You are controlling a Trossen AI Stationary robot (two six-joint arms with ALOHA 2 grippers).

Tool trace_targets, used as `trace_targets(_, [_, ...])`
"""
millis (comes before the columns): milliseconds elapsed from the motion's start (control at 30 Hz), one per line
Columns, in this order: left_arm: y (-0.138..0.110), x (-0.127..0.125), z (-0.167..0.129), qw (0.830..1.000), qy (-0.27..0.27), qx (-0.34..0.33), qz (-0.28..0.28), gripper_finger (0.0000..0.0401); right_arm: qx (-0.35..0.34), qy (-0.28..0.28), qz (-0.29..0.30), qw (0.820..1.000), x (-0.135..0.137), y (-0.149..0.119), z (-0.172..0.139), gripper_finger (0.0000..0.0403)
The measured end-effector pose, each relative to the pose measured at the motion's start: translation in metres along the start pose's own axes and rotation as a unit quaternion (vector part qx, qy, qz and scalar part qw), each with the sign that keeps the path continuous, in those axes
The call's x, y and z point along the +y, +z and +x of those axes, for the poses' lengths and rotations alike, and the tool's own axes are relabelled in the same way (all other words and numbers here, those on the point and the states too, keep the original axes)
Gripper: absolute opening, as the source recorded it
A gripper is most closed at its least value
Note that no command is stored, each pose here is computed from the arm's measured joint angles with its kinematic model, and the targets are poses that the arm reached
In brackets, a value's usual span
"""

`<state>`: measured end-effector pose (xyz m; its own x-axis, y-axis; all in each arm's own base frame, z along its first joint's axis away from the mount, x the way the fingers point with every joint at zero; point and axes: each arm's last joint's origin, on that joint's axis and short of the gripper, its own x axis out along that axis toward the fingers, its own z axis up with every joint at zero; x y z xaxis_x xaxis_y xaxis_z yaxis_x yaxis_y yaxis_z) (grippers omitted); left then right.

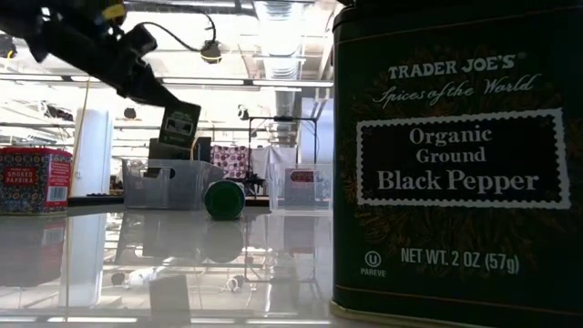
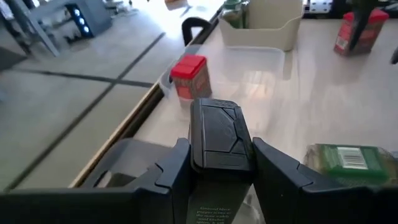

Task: Sort spices by type
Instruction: Put the black seasoning can into the black bin

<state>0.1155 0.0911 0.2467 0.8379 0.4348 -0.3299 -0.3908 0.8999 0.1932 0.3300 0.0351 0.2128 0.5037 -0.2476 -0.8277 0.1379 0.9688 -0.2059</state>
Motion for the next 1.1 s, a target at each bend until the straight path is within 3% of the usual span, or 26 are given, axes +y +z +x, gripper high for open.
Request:
trace_targets(167, [-0.008,0.018,0.007,0.999,-0.027,-0.014,-0.018,0.0132,0.001,-0.002,-0.001,1.0,-0.002,0.0,0.001,0.0299])
trace_targets(267, [-0.018,0.028,0.012,0.999,-0.03,0.008,-0.027,0.0132,0.001,-0.003,0.0,1.0,-0.004,0.0,0.001,0.0299])
trace_targets(667, [-0.057,0.049,0.045,0.984,-0.134,0.073,-0.096,0.0131,0.002,-0.004,-0.01,1.0,-0.006,0.001,0.002,0.0299])
trace_targets(1100, [-0.074,0.063,0.048,0.985,-0.131,0.082,-0.072,0.0132,0.002,-0.004,-0.011,1.0,-0.006,0.0,0.002,0.0299])
